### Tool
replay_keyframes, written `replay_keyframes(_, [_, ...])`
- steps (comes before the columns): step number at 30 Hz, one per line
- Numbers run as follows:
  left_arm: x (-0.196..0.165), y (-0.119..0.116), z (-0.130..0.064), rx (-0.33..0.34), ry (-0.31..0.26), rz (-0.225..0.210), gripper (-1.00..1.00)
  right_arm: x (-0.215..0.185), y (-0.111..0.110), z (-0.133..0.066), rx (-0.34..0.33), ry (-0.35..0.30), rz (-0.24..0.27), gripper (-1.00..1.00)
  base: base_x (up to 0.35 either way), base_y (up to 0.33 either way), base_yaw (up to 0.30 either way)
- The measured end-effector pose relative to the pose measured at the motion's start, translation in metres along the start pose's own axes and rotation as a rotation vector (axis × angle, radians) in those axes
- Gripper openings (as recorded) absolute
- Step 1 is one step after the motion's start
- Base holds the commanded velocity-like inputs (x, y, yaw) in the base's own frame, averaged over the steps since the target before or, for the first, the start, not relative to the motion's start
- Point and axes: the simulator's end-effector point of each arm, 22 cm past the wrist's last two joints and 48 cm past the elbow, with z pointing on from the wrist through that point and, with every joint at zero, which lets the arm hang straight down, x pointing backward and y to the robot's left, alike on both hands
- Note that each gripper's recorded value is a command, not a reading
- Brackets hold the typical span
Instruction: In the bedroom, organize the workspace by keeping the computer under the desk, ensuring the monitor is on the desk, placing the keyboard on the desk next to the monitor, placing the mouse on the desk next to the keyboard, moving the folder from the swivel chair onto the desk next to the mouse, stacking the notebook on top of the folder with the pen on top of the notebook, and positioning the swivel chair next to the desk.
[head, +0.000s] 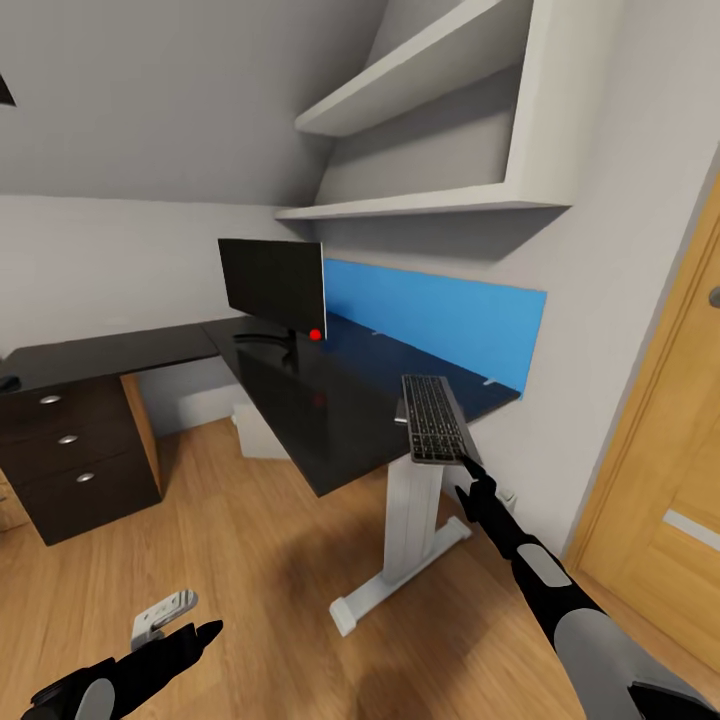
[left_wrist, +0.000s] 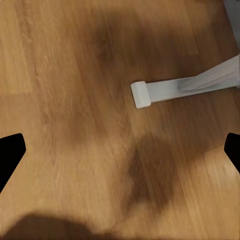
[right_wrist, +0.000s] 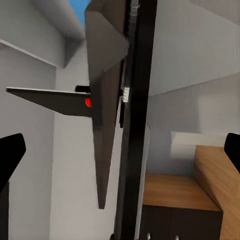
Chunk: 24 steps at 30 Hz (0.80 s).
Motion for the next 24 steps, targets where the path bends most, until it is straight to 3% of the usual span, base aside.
replay_keyframes(6, [-0.008,-0.005,-0.008,0.0,0.0,0.0,1.0,-0.001,0.012,0.003,0.0,0.0,0.0,1.0,0.0,0.0,0.0])
replay_keyframes(17, [-0.008,-0.006,-0.008,0.0,0.0,0.0,1.0,-0.002,0.012,0.003,0.001,-0.001,-0.002,1.0,0.0,0.0,0.0])
replay_keyframes(24, [-0.008,-0.007,-0.008,0.003,-0.001,-0.001,1.0,-0.002,0.005,0.003,0.034,-0.002,-0.002,1.0,0.037,0.035,0.0])
